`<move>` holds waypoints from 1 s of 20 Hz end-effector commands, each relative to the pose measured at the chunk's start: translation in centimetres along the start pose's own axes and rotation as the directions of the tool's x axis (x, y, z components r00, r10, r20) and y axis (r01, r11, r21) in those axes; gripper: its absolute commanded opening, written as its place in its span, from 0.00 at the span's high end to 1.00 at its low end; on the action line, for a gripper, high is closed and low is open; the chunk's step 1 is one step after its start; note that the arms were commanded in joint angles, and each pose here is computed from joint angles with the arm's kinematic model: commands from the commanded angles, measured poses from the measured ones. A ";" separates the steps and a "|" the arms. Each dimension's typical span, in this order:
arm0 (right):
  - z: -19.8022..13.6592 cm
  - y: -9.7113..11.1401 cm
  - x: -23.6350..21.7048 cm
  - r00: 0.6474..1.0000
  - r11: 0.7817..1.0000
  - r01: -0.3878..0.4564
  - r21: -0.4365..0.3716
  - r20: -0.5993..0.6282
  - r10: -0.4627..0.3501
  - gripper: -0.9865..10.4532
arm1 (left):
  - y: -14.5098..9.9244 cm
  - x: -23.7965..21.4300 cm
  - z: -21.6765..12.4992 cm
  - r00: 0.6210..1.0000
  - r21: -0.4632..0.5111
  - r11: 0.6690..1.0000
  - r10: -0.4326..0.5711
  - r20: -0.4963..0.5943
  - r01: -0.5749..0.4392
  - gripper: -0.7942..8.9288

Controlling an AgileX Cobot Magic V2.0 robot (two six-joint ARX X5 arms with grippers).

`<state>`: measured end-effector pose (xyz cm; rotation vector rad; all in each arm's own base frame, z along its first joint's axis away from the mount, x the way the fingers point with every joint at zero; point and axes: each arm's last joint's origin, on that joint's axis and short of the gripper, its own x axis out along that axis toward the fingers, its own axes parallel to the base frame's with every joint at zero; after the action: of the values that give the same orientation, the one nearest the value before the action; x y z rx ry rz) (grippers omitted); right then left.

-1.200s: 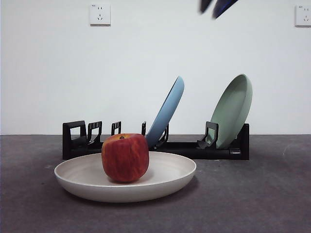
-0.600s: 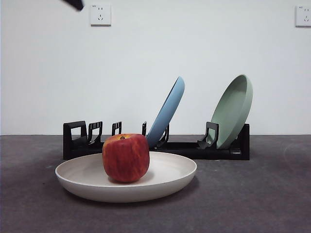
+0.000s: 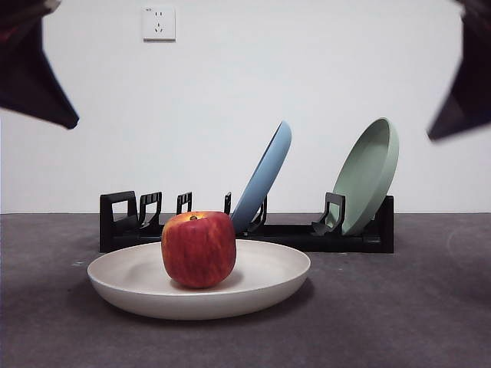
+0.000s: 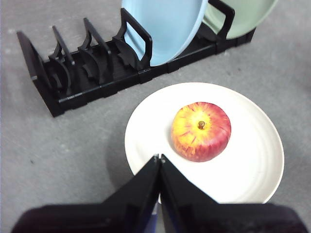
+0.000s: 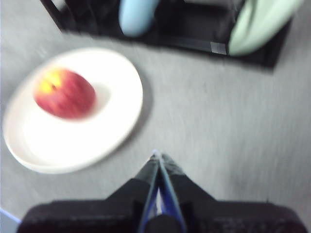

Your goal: Take the yellow plate from the plate rack,put the plate on the table,take the apple from the table,put the apple in the plate

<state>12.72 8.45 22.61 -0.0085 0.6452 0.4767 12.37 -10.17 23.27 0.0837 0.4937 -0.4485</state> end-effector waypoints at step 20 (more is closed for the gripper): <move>-0.9 -0.1 0.3 0.999 0.999 0.034 0.032 0.007 -0.034 0.91 | 1.7 -3.5 -0.3 0.989 -0.085 0.996 0.040 0.145 -0.028 0.92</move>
<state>12.44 8.37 21.82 0.0045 0.6451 0.4378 10.27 -7.28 24.68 -0.0258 0.3748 -0.4015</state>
